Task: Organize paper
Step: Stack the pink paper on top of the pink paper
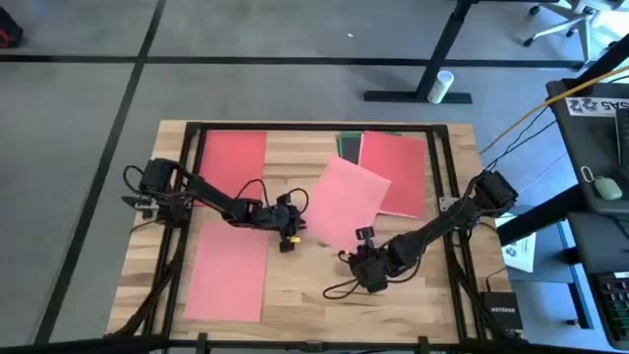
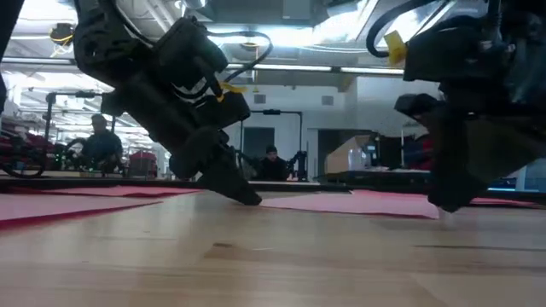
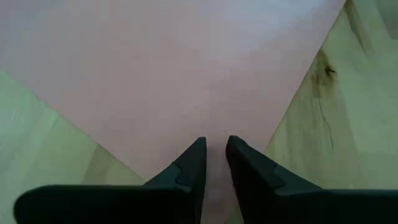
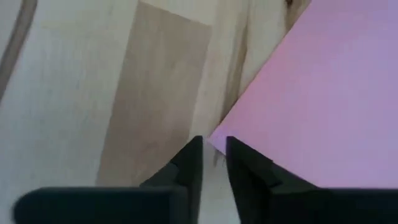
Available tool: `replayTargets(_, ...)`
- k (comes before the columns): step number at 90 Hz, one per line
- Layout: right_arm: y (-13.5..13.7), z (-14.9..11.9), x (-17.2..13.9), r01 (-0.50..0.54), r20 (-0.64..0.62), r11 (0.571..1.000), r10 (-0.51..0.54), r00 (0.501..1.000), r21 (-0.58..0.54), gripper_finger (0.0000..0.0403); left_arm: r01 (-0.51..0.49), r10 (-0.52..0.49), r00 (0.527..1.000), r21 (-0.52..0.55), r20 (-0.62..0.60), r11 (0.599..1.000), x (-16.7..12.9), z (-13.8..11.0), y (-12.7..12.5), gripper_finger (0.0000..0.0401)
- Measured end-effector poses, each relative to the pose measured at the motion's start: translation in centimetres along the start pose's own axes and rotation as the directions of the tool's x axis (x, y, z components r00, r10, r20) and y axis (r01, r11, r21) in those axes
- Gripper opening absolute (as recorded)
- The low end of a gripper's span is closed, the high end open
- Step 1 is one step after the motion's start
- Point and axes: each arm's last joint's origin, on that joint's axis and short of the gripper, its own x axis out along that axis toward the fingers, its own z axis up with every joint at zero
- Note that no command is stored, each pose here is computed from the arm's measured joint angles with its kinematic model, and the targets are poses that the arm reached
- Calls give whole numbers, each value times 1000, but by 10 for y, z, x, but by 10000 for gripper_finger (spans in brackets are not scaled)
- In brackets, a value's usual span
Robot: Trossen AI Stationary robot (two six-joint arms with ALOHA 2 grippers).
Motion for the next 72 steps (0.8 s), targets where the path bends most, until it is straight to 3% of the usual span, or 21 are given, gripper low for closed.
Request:
replayTargets(22,4,-1,14,26,-19,1000,-26,999,-9,147,2,-2,1000,0,0,1000,0,0,0,56)
replayTargets(72,-6,0,21,260,17,965,-261,965,31,152,5,-5,1000,2,-4,1000,0,-1,0,56)
